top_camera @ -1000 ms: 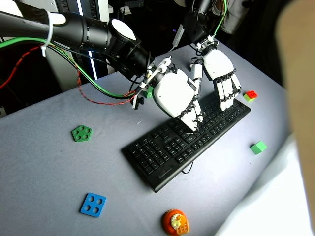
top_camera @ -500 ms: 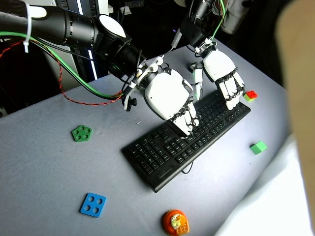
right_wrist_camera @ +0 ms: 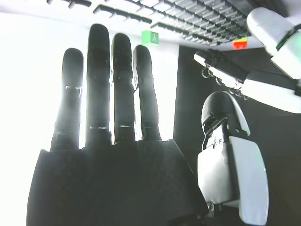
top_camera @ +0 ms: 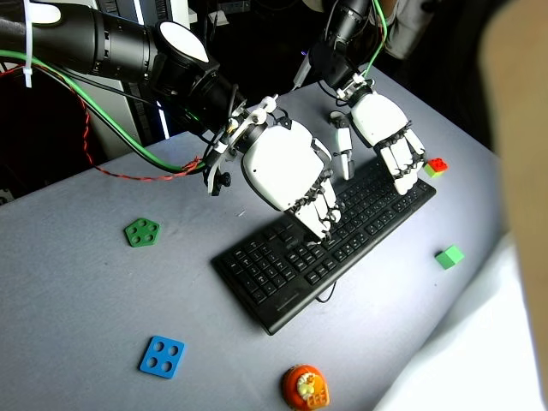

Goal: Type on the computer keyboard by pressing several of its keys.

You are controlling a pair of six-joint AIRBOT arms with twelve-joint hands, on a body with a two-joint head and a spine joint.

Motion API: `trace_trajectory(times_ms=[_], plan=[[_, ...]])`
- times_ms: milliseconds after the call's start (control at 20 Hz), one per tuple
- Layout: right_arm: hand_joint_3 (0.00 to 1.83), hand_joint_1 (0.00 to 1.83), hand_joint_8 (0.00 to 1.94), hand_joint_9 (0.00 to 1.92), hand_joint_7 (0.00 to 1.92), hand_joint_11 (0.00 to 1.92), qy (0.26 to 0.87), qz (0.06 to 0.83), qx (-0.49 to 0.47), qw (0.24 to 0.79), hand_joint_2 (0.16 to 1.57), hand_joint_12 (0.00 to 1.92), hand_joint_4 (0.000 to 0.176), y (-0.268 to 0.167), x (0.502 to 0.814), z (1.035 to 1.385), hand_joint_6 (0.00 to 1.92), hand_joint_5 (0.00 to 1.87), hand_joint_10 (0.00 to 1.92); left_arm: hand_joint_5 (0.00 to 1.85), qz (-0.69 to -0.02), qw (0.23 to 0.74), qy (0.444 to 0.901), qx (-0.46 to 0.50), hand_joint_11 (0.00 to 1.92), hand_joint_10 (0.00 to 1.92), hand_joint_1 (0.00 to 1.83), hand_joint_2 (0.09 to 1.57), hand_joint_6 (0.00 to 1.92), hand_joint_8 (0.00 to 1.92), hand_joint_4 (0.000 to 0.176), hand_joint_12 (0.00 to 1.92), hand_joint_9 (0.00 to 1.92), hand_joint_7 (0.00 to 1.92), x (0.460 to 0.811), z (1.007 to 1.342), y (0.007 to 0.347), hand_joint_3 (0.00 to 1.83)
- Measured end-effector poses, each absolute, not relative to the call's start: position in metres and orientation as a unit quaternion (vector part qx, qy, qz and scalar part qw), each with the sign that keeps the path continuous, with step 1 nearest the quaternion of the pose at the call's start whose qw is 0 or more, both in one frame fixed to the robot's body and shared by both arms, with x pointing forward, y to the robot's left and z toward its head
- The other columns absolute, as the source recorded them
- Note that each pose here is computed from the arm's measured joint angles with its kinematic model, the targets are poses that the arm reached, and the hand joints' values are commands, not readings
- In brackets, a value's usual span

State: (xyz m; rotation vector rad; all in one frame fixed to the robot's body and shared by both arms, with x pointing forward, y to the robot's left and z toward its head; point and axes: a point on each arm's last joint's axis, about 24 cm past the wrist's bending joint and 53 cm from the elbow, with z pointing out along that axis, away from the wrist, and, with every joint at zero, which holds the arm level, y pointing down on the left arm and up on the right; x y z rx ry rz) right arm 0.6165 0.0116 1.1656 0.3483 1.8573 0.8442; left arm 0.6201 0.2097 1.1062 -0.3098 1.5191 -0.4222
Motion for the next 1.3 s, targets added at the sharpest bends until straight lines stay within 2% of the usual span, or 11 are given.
trace_trajectory(times_ms=[300,400,550,750,900,950,1050,1100,1150,1200,1300], plan=[[0.00,0.02,0.00,0.66,0.63,0.00,0.768,0.348,0.142,0.519,1.18,1.44,0.000,0.005,0.618,1.172,0.01,0.54,0.04,0.17,-0.193,0.695,0.678,-0.139,0.00,0.01,0.60,1.17,0.01,0.00,0.034,1.13,0.36,0.31,0.622,1.102,0.204,0.00],[0.00,0.02,0.00,0.66,0.63,0.00,0.769,0.346,0.143,0.517,1.18,1.45,0.000,0.003,0.618,1.172,0.02,0.56,0.03,0.18,-0.195,0.700,0.673,-0.137,0.00,0.00,0.86,1.12,0.01,0.00,0.027,1.11,0.36,0.30,0.622,1.104,0.203,0.00],[0.00,0.05,0.00,0.66,0.63,0.00,0.768,0.347,0.136,0.521,1.18,1.45,0.000,0.004,0.619,1.176,0.01,0.55,0.04,0.21,-0.200,0.706,0.665,-0.136,0.00,0.00,1.11,1.02,0.01,0.00,0.038,1.14,0.36,0.28,0.622,1.109,0.202,0.00],[0.00,0.05,0.01,0.67,0.64,0.00,0.768,0.347,0.127,0.522,1.18,1.44,0.000,0.003,0.620,1.179,0.01,0.56,0.04,0.20,-0.208,0.708,0.662,-0.132,0.00,0.00,1.14,1.02,0.01,0.00,0.036,1.10,0.32,0.25,0.622,1.112,0.197,0.00],[0.00,0.03,0.00,0.66,0.62,0.00,0.766,0.344,0.131,0.527,1.19,1.41,0.000,0.000,0.622,1.180,0.00,0.54,0.03,0.19,-0.208,0.708,0.661,-0.133,0.00,0.00,1.06,1.04,0.00,0.00,0.035,1.12,0.32,0.24,0.622,1.112,0.197,0.00],[0.00,0.02,0.00,0.66,0.62,0.00,0.767,0.344,0.130,0.526,1.19,1.41,0.000,0.001,0.621,1.180,0.00,0.53,0.03,0.20,-0.208,0.709,0.661,-0.134,0.00,0.01,0.98,1.07,0.00,0.00,0.031,1.12,0.33,0.25,0.622,1.113,0.197,0.01],[0.00,0.02,0.00,0.67,0.63,0.00,0.767,0.345,0.127,0.525,1.19,1.43,0.000,-0.001,0.619,1.181,0.01,0.55,0.03,0.16,-0.202,0.707,0.662,-0.142,0.00,0.01,0.53,1.16,0.00,0.01,0.024,1.13,0.36,0.28,0.622,1.110,0.202,0.02],[0.00,0.02,0.00,0.66,0.63,0.00,0.768,0.344,0.126,0.526,1.19,1.43,0.000,-0.002,0.619,1.181,0.00,0.54,0.03,0.15,-0.197,0.704,0.665,-0.150,0.00,0.01,0.33,1.16,0.00,0.01,0.014,1.12,0.36,0.30,0.623,1.108,0.206,0.02],[0.00,0.03,0.00,0.66,0.63,0.00,0.768,0.343,0.125,0.527,1.19,1.43,0.000,-0.004,0.619,1.182,0.00,0.53,0.03,0.20,-0.196,0.701,0.669,-0.153,0.00,0.02,0.11,1.17,0.02,0.02,0.016,1.13,0.38,0.34,0.623,1.105,0.206,0.02],[0.00,0.04,0.01,0.67,0.64,0.00,0.768,0.340,0.122,0.529,1.19,1.45,0.000,-0.007,0.620,1.182,0.01,0.55,0.03,0.20,-0.198,0.694,0.675,-0.153,0.00,0.02,0.02,1.17,0.02,0.02,0.019,1.13,0.38,0.33,0.623,1.101,0.205,0.01],[0.00,0.02,0.01,0.67,0.65,0.00,0.766,0.337,0.125,0.532,1.19,1.46,0.000,-0.009,0.621,1.184,0.01,0.56,0.04,0.20,-0.208,0.687,0.679,-0.152,0.00,0.00,0.00,1.12,0.01,0.00,0.028,1.08,0.34,0.31,0.623,1.099,0.200,0.00]])
